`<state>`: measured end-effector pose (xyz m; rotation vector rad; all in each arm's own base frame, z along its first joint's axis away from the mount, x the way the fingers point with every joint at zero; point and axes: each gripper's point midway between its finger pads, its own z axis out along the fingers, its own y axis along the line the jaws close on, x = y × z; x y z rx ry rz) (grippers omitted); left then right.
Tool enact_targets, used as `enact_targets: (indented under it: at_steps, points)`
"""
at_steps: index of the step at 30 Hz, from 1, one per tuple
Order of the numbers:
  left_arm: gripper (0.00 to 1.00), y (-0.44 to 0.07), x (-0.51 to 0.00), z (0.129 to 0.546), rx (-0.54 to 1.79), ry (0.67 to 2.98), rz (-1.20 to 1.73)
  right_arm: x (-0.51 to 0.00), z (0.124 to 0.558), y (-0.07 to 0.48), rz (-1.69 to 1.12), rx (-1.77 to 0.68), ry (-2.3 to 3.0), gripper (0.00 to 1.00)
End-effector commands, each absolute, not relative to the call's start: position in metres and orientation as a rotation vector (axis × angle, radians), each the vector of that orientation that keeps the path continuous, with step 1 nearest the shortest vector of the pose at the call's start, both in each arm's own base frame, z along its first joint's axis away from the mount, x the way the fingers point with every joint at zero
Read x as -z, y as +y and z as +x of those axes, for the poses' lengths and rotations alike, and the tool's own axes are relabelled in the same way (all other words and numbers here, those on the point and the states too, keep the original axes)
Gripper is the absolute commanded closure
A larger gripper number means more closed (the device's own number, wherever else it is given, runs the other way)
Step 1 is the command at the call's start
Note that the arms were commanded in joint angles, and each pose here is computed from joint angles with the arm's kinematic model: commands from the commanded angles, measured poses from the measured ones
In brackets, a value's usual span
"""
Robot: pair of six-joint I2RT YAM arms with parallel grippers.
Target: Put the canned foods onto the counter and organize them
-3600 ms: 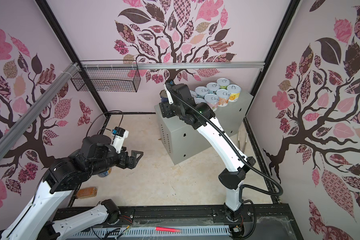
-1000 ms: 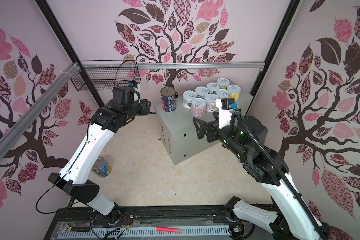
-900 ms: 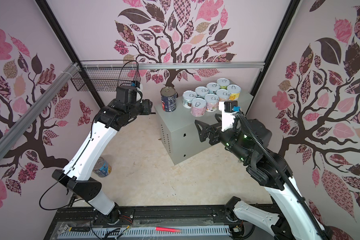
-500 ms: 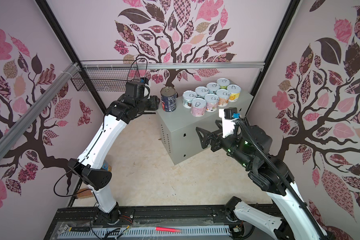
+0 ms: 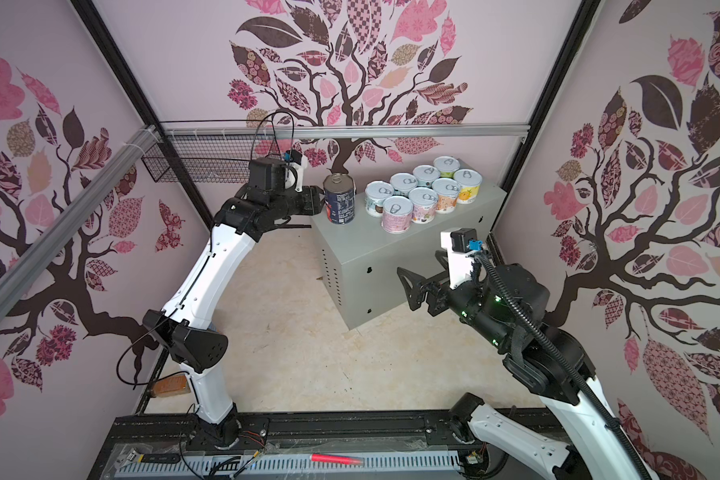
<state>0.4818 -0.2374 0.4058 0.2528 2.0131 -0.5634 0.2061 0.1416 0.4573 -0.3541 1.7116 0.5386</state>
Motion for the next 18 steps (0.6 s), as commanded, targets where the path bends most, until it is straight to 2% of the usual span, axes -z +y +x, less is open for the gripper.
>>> enact_targets:
  at_steps: [1,9,18]
  points:
    - [0.50,-0.258,-0.413,0.478,0.676,1.963,0.360,-0.457,0.207,0.138,-0.359,-0.513,1.709,0.00]
    - [0.51,-0.273,-0.412,0.466,0.787,1.925,0.446,-0.452,0.209,0.138,-0.363,-0.496,1.714,0.00]
    - [0.51,-0.270,-0.404,0.462,0.781,1.935,0.434,-0.453,0.209,0.138,-0.359,-0.491,1.715,0.00]
